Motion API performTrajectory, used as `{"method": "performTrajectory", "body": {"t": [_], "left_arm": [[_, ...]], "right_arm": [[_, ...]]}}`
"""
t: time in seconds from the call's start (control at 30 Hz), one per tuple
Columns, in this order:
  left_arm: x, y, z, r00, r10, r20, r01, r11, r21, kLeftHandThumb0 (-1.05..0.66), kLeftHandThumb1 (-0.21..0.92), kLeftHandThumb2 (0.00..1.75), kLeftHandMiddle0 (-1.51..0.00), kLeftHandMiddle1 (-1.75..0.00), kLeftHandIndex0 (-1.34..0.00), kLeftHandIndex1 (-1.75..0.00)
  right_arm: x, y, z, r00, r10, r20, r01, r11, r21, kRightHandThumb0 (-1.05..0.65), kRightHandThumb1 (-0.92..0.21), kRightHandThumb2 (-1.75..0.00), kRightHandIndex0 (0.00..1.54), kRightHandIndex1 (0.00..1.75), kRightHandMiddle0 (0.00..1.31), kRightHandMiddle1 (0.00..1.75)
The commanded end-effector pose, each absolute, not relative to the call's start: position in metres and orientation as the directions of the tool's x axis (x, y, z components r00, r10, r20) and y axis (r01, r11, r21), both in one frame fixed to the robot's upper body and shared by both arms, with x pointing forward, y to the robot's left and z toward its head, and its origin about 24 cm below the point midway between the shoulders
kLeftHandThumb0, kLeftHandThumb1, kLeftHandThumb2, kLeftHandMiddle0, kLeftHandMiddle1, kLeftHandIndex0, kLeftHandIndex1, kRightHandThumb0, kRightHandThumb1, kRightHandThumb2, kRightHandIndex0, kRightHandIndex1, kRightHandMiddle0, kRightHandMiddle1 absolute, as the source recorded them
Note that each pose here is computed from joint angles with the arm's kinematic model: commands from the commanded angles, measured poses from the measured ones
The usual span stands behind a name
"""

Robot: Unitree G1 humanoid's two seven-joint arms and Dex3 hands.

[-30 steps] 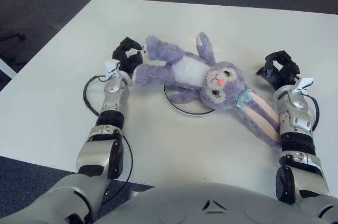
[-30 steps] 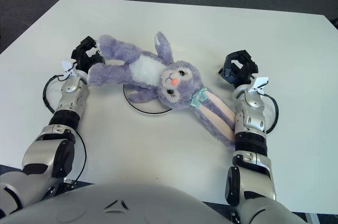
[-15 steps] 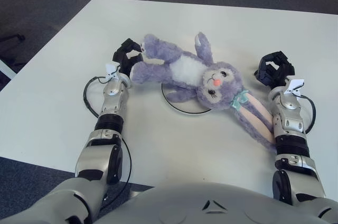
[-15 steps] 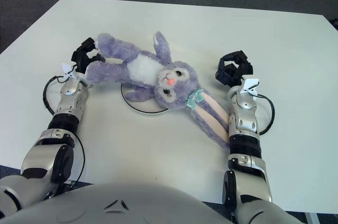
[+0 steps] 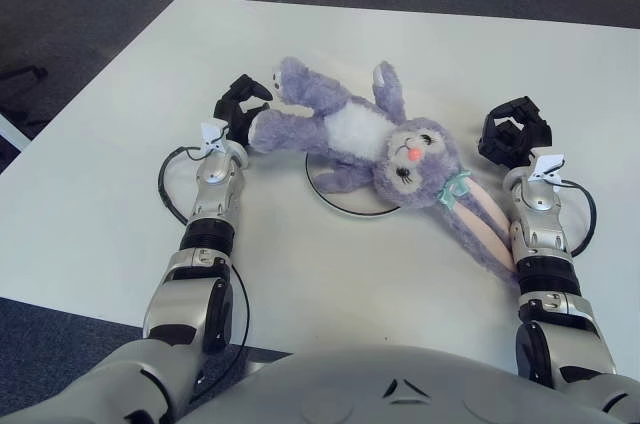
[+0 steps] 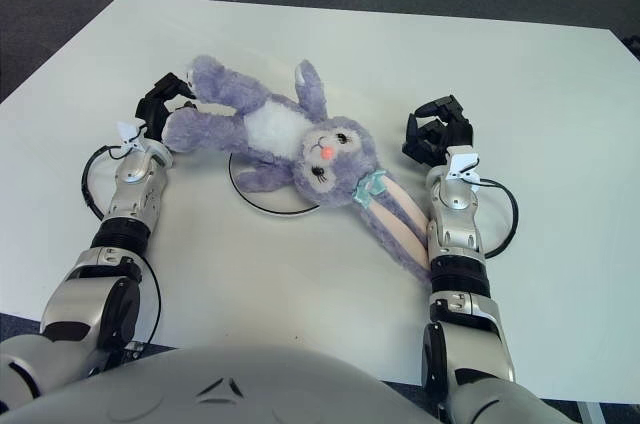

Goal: Put the doll into the plate.

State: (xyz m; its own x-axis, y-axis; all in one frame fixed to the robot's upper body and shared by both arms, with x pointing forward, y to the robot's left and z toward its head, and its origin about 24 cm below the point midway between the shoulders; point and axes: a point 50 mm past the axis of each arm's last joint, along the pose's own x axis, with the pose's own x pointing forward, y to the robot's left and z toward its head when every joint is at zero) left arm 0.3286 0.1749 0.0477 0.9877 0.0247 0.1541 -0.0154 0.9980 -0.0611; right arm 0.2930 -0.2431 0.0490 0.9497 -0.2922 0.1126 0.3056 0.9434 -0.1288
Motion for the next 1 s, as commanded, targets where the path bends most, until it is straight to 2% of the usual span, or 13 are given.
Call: {"method": "performTrajectory", "body": {"t": [0.0, 0.5, 0.97], "left_arm": [[0.306, 0.171, 0.008, 0.998, 0.059, 0.017, -0.058, 0.995, -0.086, -0.49, 0.3, 1.33, -1.28, -1.75, -0.62, -1.75], [0.299, 0.166, 0.005, 0.995, 0.09, 0.048, -0.084, 0.991, -0.1, -0.48, 0.32, 1.32, -1.25, -1.75, -0.61, -1.75], [0.297, 0.162, 0.003, 0.995, 0.081, 0.055, -0.076, 0.993, -0.087, -0.47, 0.35, 1.28, -1.23, -1.75, -0.59, -1.75]], "right_arm": [[0.276, -0.238, 0.014, 0.951, -0.309, -0.002, 0.307, 0.945, -0.117, -0.43, -0.48, -1.11, 0.81, 1.75, 0.48, 1.75], [0.265, -0.224, 0.013, 0.948, -0.287, 0.134, 0.3, 0.95, -0.088, -0.46, -0.39, -1.22, 0.99, 1.75, 0.55, 1.75], [0.263, -0.224, 0.012, 0.946, -0.281, 0.161, 0.298, 0.95, -0.094, -0.46, -0.39, -1.23, 1.04, 1.75, 0.55, 1.75]]}}
